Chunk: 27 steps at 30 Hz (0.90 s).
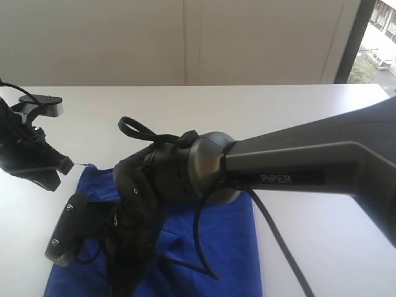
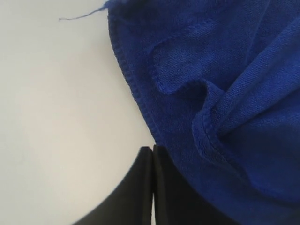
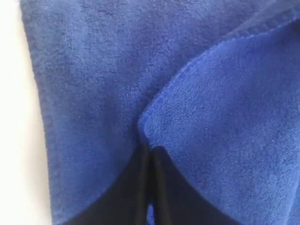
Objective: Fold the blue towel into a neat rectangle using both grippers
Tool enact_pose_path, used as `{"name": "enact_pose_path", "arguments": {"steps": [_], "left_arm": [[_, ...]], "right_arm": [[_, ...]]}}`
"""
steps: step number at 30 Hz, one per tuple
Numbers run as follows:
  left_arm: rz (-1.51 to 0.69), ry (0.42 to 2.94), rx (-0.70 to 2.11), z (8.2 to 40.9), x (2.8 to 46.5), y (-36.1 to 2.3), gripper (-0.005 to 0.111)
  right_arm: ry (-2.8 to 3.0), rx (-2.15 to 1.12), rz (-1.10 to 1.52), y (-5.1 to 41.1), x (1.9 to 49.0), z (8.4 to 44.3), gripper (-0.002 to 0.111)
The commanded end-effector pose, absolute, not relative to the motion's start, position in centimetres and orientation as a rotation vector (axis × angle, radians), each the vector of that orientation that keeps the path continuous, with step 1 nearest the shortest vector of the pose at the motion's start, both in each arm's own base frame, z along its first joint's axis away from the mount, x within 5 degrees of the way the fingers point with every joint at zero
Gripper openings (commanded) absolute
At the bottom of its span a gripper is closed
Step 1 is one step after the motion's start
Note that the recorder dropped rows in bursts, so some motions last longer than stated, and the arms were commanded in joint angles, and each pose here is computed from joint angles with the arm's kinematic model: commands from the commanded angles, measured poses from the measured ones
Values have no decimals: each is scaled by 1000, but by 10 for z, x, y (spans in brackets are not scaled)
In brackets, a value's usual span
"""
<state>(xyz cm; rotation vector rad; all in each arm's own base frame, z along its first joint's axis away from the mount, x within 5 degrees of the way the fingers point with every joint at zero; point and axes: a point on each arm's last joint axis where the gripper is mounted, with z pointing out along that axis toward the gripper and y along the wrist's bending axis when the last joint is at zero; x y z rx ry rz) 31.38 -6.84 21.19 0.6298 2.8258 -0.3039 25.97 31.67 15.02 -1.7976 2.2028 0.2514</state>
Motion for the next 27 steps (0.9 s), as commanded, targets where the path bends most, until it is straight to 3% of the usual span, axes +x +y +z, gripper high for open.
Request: {"name": "enact_pose_path", "arguments": {"steps": [1,4,10,12,22,27], "left_arm": [[-317,2812,637,213,315,-69,0],[-308,2793,681,214,316,-69,7],[-324,2667,1005,214,314,-73,42],[-323,2621,1120,214,313,-73,49],[-344,2429,1522,201,311,-76,50],[-356,2061,1909,179,309,-81,50]], "right_arm": [[2182,-1813,213,313,260,159,0],[2203,-1796,143,306,262,168,0],[2263,-1785,78,290,265,183,0],[2256,-1811,41,285,264,190,0],[2247,-1709,-253,260,267,229,0],[2268,-1700,-318,255,268,231,0]]}}
